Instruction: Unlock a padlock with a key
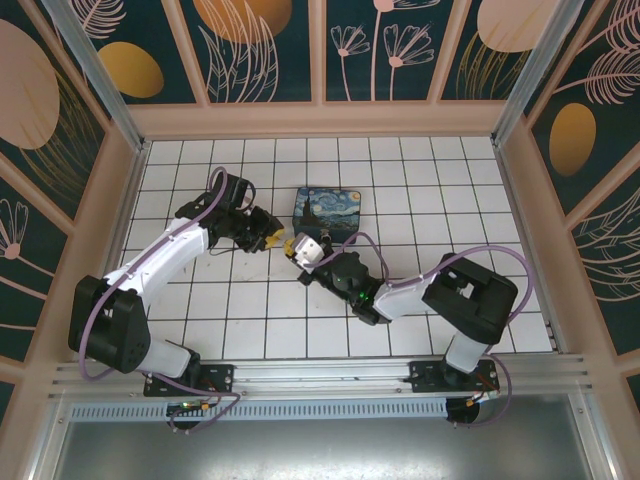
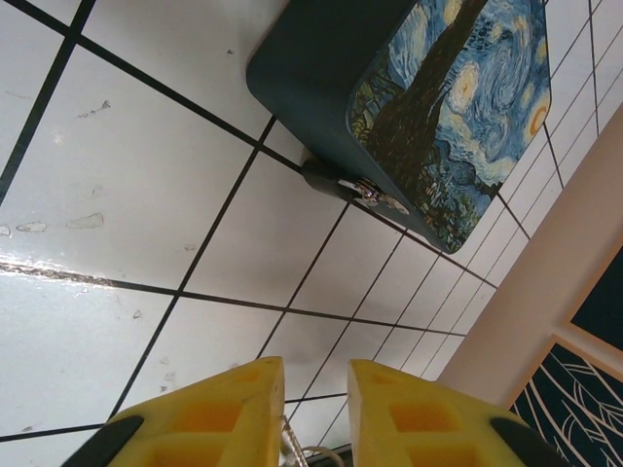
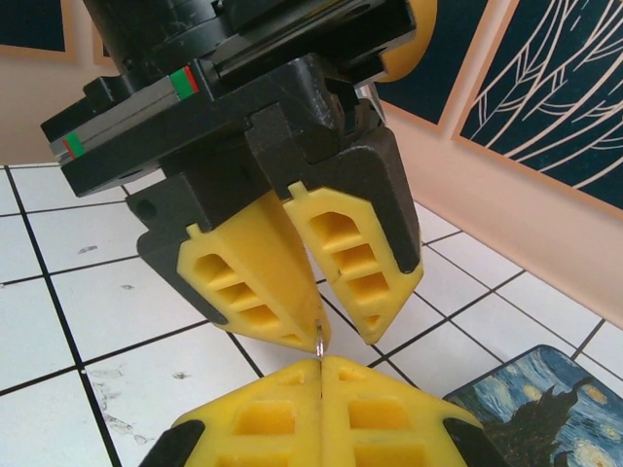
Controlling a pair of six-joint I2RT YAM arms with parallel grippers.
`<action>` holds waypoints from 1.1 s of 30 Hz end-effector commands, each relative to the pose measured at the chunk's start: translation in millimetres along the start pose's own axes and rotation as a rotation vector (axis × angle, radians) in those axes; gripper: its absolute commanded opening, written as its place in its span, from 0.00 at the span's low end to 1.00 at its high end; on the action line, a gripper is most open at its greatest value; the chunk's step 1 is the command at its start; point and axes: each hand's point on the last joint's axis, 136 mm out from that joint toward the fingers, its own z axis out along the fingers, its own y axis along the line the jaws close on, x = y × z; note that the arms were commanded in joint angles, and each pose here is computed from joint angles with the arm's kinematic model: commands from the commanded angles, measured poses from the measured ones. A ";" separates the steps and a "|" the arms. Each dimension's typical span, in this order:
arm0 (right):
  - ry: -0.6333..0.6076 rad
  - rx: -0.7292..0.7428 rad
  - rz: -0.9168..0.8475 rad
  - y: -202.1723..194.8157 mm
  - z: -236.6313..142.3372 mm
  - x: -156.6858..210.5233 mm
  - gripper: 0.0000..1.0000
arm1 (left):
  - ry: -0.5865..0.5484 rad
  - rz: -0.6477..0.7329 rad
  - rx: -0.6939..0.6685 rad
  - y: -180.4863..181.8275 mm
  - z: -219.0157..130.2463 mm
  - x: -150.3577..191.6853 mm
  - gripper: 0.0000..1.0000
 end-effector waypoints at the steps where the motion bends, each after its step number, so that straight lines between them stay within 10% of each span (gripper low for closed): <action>1: -0.071 0.005 -0.010 2.5 5.2 -19.3 0.00 | 0.013 -0.002 0.018 -1.7 -0.5 3.1 0.23; 14: -0.068 0.024 -0.034 2.5 6.9 -17.2 0.00 | 0.009 -0.002 0.024 -1.7 -3.3 4.2 0.03; 21: -0.014 0.069 -0.043 -6.5 -9.5 -2.8 0.31 | -0.049 0.016 -0.048 7.7 -8.2 -4.5 0.01; 33: 0.031 0.000 -0.004 6.6 3.6 -15.1 0.32 | -0.125 0.048 -0.132 14.4 -13.1 -11.7 0.00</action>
